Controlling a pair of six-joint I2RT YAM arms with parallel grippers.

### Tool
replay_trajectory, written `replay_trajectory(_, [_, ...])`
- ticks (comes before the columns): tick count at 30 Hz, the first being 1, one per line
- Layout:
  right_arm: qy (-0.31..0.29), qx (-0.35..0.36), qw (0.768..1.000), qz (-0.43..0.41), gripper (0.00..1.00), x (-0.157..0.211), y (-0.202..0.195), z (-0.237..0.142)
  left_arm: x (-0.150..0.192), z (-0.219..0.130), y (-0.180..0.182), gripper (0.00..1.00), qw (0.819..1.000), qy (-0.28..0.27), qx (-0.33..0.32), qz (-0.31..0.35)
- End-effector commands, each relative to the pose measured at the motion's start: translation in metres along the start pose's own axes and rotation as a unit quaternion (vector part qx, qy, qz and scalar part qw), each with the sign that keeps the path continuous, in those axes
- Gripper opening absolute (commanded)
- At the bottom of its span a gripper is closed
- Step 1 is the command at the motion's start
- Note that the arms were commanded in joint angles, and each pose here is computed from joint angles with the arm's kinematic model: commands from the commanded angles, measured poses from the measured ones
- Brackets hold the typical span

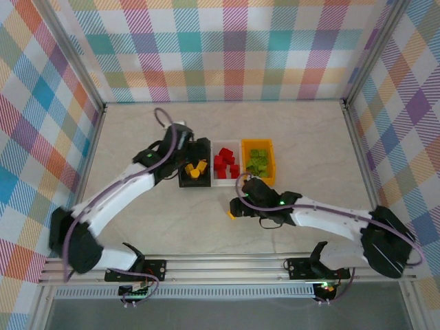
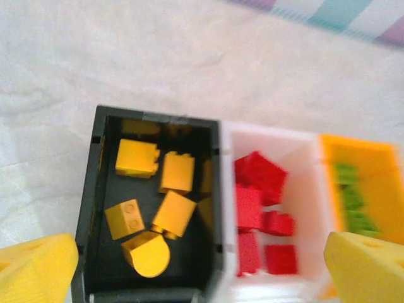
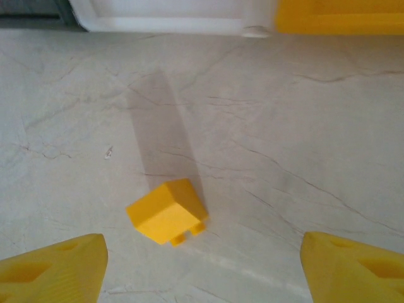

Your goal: Sort the legos into containers by color

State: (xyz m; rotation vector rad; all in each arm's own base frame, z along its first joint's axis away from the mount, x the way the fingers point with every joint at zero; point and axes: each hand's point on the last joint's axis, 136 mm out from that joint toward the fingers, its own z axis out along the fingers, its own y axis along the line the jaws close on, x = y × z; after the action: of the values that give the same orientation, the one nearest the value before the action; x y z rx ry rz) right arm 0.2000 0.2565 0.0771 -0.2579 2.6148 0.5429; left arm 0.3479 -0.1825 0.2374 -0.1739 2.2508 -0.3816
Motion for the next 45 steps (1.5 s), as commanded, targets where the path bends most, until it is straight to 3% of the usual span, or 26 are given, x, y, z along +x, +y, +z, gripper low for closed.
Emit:
replay_trajectory(1, [0.014, -0.016, 0.999, -0.048, 0.81, -0.007, 0.028, 0.014, 0.014, -0.042, 0.002, 1.00, 0.999, 0.005, 0.048, -0.023])
replay_trajectory(7, [0.059, 0.044, 0.994, -0.081, 0.79, 0.008, 0.026, 0.042, 0.053, -0.073, 0.042, 1.00, 0.998, 0.014, 0.036, -0.047])
replay_trajectory(14, [0.098, 0.100, 0.985, -0.097, 0.65, 0.031, 0.013, 0.059, 0.081, -0.076, 0.072, 1.00, 0.998, 0.022, 0.003, -0.064])
replay_trajectory(19, [0.082, 0.083, 0.988, -0.099, 0.42, 0.026, 0.023, 0.060, 0.089, -0.075, 0.081, 1.00, 0.997, 0.022, -0.007, -0.069])
replay_trajectory(24, [0.018, 0.011, 0.993, -0.114, 0.31, -0.018, 0.072, 0.039, 0.092, -0.077, 0.087, 1.00, 0.998, 0.014, -0.009, -0.067])
replay_trajectory(29, [-0.055, -0.042, 0.990, -0.125, 0.32, -0.081, 0.120, 0.024, 0.104, -0.074, 0.091, 1.00, 0.998, 0.019, -0.002, -0.061])
replay_trajectory(38, [-0.094, -0.027, 0.991, -0.087, 0.42, -0.179, 0.138, 0.074, 0.101, -0.088, 0.105, 1.00, 0.997, -0.019, -0.004, -0.076])
replay_trajectory(42, [-0.128, -0.020, 0.988, -0.087, 0.71, -0.213, 0.149, 0.066, 0.098, -0.094, 0.110, 1.00, 0.996, -0.033, -0.010, -0.079])
replay_trajectory(45, [-0.166, -0.040, 0.981, -0.091, 0.77, -0.225, 0.159, 0.028, 0.096, -0.096, 0.114, 1.00, 0.995, -0.037, -0.018, -0.096])
